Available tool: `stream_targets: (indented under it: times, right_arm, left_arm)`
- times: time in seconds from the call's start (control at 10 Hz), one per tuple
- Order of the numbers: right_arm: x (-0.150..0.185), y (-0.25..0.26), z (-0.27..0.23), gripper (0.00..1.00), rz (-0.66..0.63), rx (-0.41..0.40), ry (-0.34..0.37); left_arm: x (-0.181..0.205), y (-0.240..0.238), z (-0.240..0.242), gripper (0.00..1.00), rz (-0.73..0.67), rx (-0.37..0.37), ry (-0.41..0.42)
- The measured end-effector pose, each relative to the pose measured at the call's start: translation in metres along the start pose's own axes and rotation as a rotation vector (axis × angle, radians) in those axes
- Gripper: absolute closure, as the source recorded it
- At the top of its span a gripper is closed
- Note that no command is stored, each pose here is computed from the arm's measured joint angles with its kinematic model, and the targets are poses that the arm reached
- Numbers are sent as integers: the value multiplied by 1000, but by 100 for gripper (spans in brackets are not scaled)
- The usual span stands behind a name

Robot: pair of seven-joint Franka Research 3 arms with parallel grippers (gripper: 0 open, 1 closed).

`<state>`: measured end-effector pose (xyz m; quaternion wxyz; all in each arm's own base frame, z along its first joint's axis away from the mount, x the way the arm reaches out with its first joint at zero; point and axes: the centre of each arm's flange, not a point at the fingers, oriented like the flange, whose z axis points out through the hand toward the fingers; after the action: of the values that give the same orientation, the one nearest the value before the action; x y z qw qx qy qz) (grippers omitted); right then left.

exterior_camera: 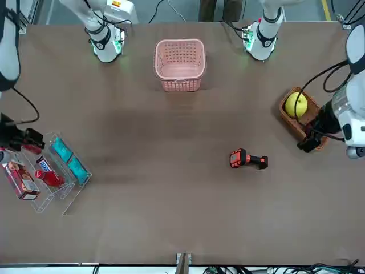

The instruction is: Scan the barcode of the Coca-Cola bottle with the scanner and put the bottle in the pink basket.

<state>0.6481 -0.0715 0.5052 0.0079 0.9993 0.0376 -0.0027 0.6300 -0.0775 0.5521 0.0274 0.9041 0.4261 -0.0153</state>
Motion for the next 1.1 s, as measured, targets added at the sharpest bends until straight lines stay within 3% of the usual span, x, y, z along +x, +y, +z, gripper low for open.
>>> stream_targets:
  times: [0.3, 0.7, 1.1]
  right_arm:
    - [23, 7, 47, 1, -6, 10, -37]
    - [36, 41, 64, 1, -37, -1, 38]
    - [40, 46, 74, 7, -35, 6, 44]
  left_arm:
    - [-4, 19, 24, 0, -143, -21, 1]
    - [1, 39, 79, 0, -321, -80, -3]
    - [-5, 62, 139, 0, -454, -110, -14]
